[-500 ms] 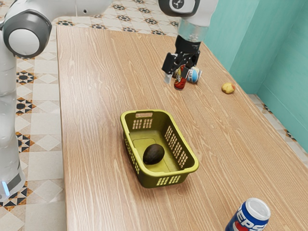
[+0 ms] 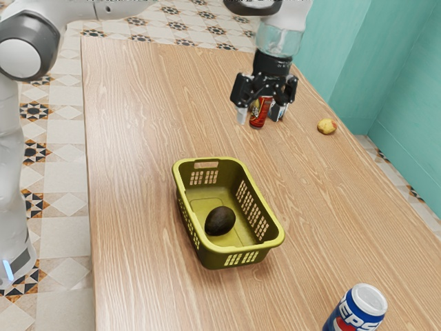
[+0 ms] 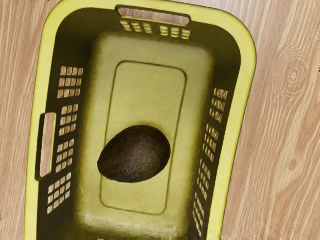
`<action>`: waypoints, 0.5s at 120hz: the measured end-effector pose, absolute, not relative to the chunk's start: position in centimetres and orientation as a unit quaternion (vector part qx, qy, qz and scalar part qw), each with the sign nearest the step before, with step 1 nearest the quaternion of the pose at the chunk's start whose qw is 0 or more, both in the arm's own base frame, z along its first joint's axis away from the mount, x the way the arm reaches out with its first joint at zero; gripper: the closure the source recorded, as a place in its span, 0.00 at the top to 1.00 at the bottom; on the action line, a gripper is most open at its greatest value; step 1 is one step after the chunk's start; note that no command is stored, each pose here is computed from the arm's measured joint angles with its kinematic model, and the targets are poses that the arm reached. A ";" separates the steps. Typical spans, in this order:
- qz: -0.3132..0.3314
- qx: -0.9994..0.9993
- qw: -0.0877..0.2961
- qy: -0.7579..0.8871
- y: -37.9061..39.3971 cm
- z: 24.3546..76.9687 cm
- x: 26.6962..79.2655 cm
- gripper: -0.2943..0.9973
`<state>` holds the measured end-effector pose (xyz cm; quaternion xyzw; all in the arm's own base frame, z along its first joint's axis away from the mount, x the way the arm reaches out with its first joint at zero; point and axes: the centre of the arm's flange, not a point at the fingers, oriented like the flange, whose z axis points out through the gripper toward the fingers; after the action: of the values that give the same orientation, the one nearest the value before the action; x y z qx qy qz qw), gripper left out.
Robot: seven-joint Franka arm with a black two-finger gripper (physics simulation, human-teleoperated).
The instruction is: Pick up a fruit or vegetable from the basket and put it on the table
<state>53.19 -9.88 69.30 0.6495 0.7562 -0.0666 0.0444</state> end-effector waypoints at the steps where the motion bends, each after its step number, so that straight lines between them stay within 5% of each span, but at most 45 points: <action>1: -0.067 0.656 0.044 0.751 -10.0 69.3 53.2 0.77; 33: -0.065 0.821 0.020 0.566 -15.3 61.0 49.9 0.77; 60: -0.044 0.883 0.036 0.465 -15.0 57.6 50.1 0.77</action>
<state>50.08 -15.02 57.57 0.8834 0.4652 -0.0440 0.0363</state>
